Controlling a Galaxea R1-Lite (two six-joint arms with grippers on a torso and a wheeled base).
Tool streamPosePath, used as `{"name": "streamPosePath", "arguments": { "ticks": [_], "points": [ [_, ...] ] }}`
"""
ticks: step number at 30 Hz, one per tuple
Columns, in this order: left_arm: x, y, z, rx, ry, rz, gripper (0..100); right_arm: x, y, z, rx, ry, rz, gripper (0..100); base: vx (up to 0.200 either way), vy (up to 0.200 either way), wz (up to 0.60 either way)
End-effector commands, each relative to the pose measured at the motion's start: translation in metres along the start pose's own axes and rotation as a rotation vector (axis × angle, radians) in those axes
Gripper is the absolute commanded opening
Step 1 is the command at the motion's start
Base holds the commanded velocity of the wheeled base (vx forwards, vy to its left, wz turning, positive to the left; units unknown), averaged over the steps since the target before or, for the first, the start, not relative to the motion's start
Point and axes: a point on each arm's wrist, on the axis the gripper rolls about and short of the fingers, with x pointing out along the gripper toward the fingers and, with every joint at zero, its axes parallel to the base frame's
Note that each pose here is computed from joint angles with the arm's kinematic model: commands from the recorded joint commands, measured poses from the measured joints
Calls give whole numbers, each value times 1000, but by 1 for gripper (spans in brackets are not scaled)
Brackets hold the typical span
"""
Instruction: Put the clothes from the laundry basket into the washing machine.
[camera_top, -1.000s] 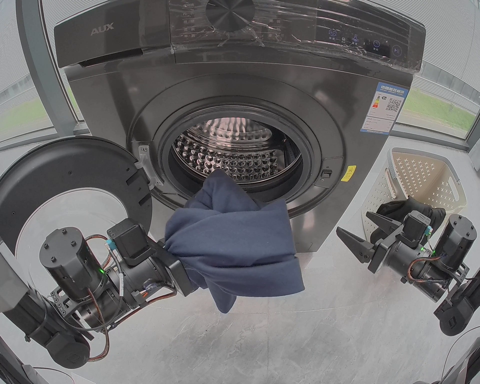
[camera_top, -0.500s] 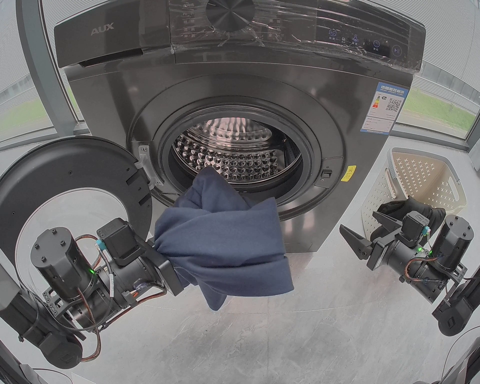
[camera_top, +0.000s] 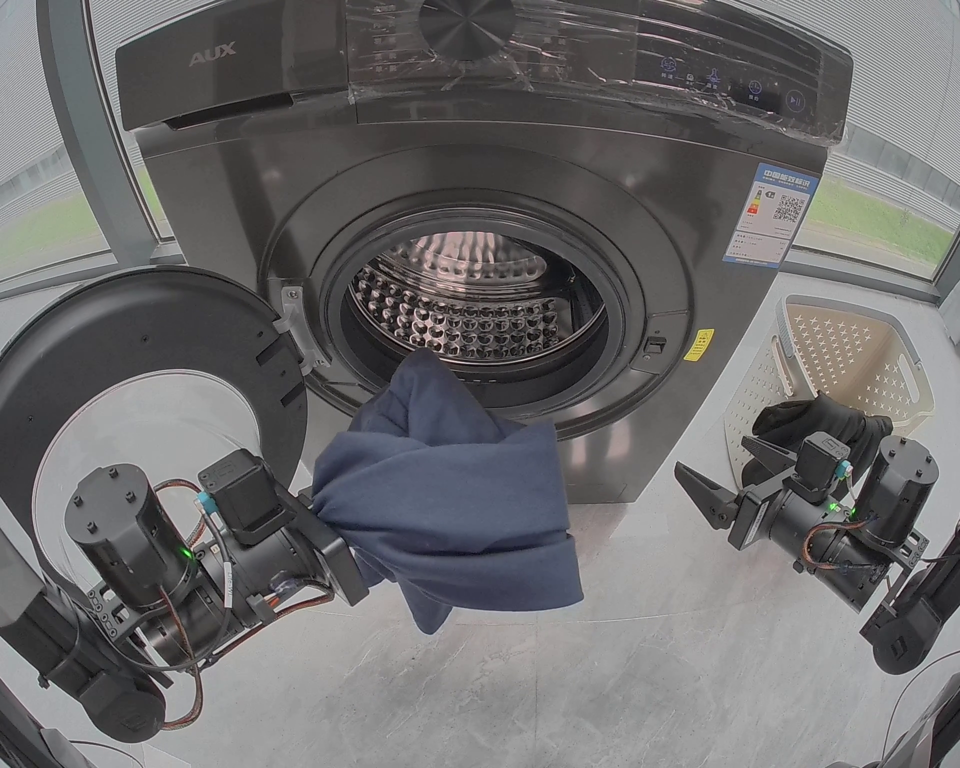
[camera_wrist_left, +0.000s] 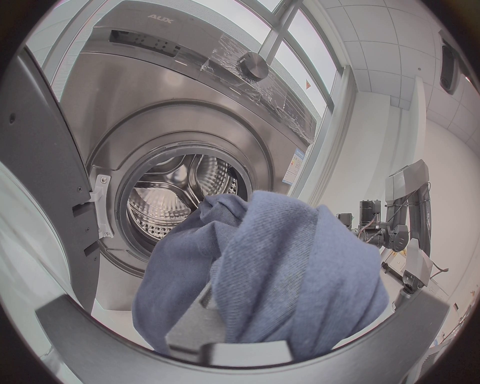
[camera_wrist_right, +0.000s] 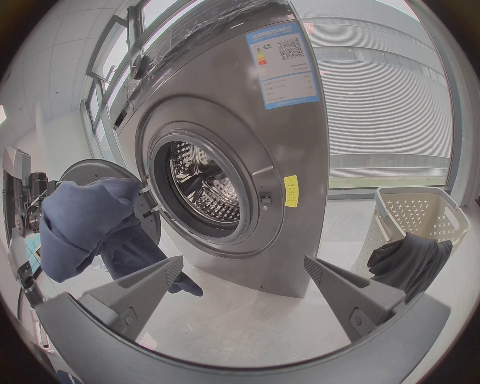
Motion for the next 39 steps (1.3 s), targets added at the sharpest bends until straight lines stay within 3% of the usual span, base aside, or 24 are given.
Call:
{"name": "streamPosePath", "arguments": {
  "ticks": [1,10,14,20,39],
  "points": [
    [1,0,-3,2,9,0,0,1,0,-3,1,12,-1,100,0,0,0],
    [1,0,-4,3,14,0,0,1,0,-4,3,15,2,100,0,0,0],
    [2,0,-4,15,17,1,0,1,1,-4,1,14,4,100,200,0,0],
    [4,2,-14,62,55,4,0,1,1,-4,1,14,5,100,100,0,0],
    [2,-7,-17,61,70,-32,0,1,1,-4,3,16,8,100,11,0,0]
  ]
}}
